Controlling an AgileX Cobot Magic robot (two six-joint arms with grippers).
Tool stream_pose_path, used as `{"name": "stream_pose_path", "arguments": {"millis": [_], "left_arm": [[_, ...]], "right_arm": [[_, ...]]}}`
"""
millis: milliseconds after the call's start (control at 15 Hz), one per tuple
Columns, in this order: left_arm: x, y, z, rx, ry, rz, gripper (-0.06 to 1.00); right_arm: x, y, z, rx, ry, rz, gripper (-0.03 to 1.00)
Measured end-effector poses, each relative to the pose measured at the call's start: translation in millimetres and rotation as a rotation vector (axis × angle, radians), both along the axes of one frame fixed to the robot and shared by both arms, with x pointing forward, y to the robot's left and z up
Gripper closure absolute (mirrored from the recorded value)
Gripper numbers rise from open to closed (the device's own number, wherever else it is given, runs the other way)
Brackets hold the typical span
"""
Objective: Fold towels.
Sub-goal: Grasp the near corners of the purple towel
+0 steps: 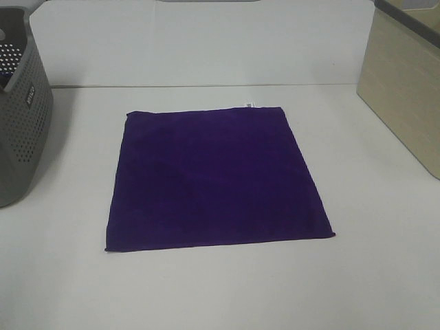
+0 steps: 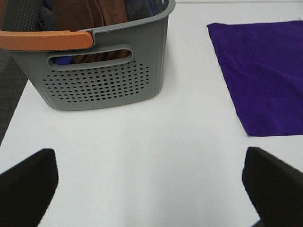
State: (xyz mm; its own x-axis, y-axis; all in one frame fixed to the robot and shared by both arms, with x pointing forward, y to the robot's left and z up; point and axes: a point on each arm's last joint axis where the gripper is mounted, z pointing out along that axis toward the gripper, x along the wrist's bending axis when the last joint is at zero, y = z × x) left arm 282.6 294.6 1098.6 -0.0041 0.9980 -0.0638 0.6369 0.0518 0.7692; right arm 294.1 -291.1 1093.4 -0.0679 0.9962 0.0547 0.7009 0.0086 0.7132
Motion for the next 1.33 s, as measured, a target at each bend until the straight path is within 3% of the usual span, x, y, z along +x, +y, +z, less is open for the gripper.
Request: {"name": "stream_pose_path", "arguments": {"millis": [133,267,467,733,867,1000,1200,1333], "left_arm": [[56.0,1.1,-5.2,-0.062,0.208,-0.064,-0.05],[110.6,-0.3,-37.0,-0.167,0.429,-0.130,-0.05],[153.4,-9.7,-84.1,-0.345,0.480,-0.199,-0.05],[190.5,-18.6,-135.5,-0.510,0.491,-0.252,-0.05],[203.4,-25.7,-156.0,-0.506,0.486,-0.262,-0.05],[213.0,-38.5,-172.6,-0.452,0.501,-0.279,-0.05],[237.6,-52.8,-199.8,-0.423,0.566,-0.300,-0.05],[242.1,-52.7,-212.8,-0.423,0.600,-0.287,-0.05]], "right_arm": [[61.6,6.2,5.2,0.013,0.197,0.028,0.01],[124.0,22.6,-21.3,0.073,0.362,0.193,0.01],[169.2,43.6,-59.3,0.235,0.435,0.360,0.01],[200.4,42.3,-98.6,0.334,0.505,0.344,0.02],[212.4,22.6,-115.7,0.422,0.523,0.313,0.03],[221.7,6.5,-137.5,0.489,0.555,0.283,0.04],[228.6,2.1,-169.5,0.458,0.614,0.297,0.03],[230.8,0.3,-170.7,0.439,0.595,0.282,0.03]]}}
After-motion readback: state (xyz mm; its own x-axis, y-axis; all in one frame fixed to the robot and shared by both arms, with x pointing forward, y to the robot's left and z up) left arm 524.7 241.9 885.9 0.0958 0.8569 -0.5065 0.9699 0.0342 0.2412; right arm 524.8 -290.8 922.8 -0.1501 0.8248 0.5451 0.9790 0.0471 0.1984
